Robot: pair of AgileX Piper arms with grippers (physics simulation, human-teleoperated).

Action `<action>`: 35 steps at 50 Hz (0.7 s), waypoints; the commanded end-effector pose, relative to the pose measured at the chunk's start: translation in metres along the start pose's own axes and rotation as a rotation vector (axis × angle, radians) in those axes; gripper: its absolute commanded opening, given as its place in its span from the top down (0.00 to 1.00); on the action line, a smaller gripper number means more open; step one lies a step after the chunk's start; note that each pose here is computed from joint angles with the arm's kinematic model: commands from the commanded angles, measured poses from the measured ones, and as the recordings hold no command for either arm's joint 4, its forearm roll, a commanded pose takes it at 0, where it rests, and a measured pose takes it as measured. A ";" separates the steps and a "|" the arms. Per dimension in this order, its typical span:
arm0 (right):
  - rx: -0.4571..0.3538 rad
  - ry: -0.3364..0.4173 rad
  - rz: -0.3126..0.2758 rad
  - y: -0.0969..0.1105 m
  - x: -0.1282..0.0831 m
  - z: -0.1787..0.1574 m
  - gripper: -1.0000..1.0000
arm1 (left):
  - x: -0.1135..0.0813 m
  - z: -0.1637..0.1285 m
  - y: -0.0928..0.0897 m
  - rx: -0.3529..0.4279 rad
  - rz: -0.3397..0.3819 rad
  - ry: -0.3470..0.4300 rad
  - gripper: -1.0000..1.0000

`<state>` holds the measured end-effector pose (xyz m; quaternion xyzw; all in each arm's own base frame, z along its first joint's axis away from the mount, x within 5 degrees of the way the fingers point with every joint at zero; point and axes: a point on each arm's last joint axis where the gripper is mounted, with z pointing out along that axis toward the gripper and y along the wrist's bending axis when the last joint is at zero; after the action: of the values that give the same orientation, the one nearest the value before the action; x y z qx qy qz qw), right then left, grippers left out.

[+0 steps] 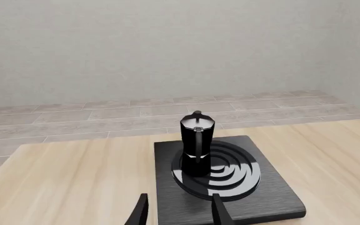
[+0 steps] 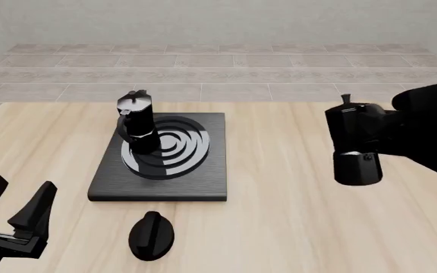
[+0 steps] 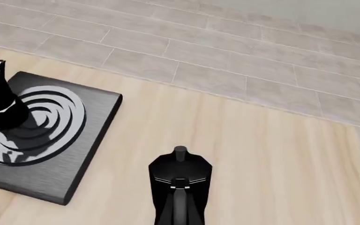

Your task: Put both moka pots on the stove.

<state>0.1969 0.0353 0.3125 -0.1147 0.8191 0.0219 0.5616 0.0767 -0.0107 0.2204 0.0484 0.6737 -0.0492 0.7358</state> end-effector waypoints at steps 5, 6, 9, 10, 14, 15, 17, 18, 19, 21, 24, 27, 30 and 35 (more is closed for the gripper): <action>-0.088 -0.077 -0.026 0.020 -0.029 0.017 1.00 | 0.000 0.000 0.000 0.002 0.000 0.000 0.00; -0.096 -0.081 -0.028 0.022 -0.031 0.020 1.00 | 0.000 0.000 0.000 0.003 0.000 0.000 0.00; -0.113 -0.084 -0.032 0.027 -0.034 0.026 1.00 | 0.000 0.000 0.000 0.002 0.000 -0.001 0.00; -0.119 -0.084 -0.034 0.029 -0.034 0.029 1.00 | 0.000 0.000 0.000 0.002 0.000 -0.001 0.00; -0.138 -0.090 -0.032 0.035 -0.037 0.035 1.00 | 0.000 0.000 0.000 0.002 0.000 0.000 0.00; -0.142 -0.092 -0.035 0.036 -0.038 0.036 1.00 | 0.000 0.000 0.000 0.003 0.000 0.000 0.00; -0.158 -0.095 -0.038 0.041 -0.040 0.041 1.00 | 0.000 0.000 0.000 0.002 0.000 0.000 0.00; -0.161 -0.095 -0.037 0.042 -0.040 0.043 1.00 | 0.000 0.000 0.000 0.003 0.000 0.000 0.00; -0.166 -0.097 -0.042 0.044 -0.040 0.046 1.00 | 0.000 0.000 0.000 0.003 0.000 0.000 0.00; -0.177 -0.098 -0.042 0.048 -0.041 0.050 1.00 | 0.000 0.000 0.000 0.002 0.000 0.000 0.00; -0.185 -0.103 -0.043 0.051 -0.043 0.054 1.00 | 0.000 0.000 0.000 0.002 0.000 0.000 0.00; -0.210 -0.111 -0.042 0.060 -0.044 0.061 1.00 | 0.000 0.000 0.000 0.003 0.000 0.000 0.00; -0.228 -0.121 -0.042 0.067 -0.047 0.068 1.00 | 0.000 0.000 0.000 0.002 0.000 0.000 0.00; -0.244 -0.120 -0.039 0.075 -0.048 0.079 1.00 | 0.000 0.000 0.000 0.002 0.000 0.000 0.00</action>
<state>0.2547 0.1071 0.3144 -0.1865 0.7921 0.0966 0.5731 0.0768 -0.0107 0.2204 0.0485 0.6737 -0.0492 0.7358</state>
